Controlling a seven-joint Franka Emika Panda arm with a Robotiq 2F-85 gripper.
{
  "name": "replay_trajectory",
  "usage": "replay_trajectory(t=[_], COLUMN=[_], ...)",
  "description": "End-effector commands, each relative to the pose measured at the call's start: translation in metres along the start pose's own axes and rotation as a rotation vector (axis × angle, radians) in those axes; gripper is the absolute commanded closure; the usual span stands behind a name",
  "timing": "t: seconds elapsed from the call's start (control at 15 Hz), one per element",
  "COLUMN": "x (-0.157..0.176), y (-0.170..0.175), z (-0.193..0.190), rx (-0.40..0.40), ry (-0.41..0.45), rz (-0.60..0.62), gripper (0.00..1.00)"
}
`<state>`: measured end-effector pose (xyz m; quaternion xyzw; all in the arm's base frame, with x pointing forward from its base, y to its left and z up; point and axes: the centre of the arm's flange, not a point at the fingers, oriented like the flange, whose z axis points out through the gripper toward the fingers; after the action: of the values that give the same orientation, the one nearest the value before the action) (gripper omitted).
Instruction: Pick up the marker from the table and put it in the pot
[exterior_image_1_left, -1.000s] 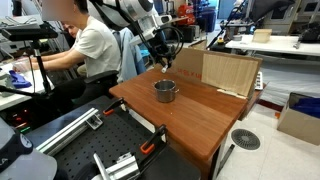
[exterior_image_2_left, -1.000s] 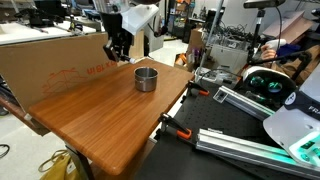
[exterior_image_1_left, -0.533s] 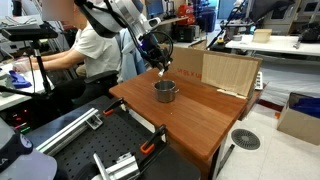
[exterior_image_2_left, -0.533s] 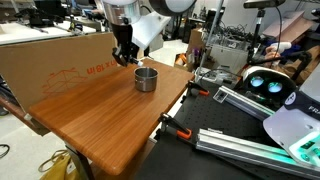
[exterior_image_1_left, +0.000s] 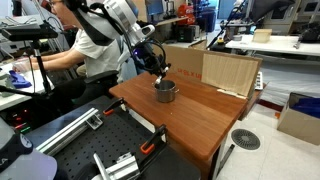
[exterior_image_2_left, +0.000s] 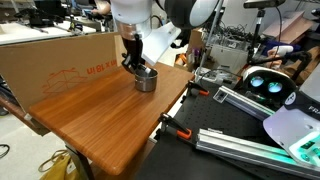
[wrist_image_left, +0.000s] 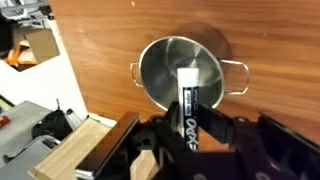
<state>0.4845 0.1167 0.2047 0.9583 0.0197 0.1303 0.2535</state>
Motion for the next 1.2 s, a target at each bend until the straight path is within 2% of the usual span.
replay_trajectory(t=[0.0, 0.4, 1.13], x=[-0.013, -0.015, -0.016], y=[0.004, 0.011, 0.012], z=[-0.002, 0.008, 0.021], rx=[-0.019, -0.037, -0.136], ry=[0.034, 0.026, 0.074], rz=[0.033, 0.084, 0.204], gripper=[0.94, 0.94, 0.94])
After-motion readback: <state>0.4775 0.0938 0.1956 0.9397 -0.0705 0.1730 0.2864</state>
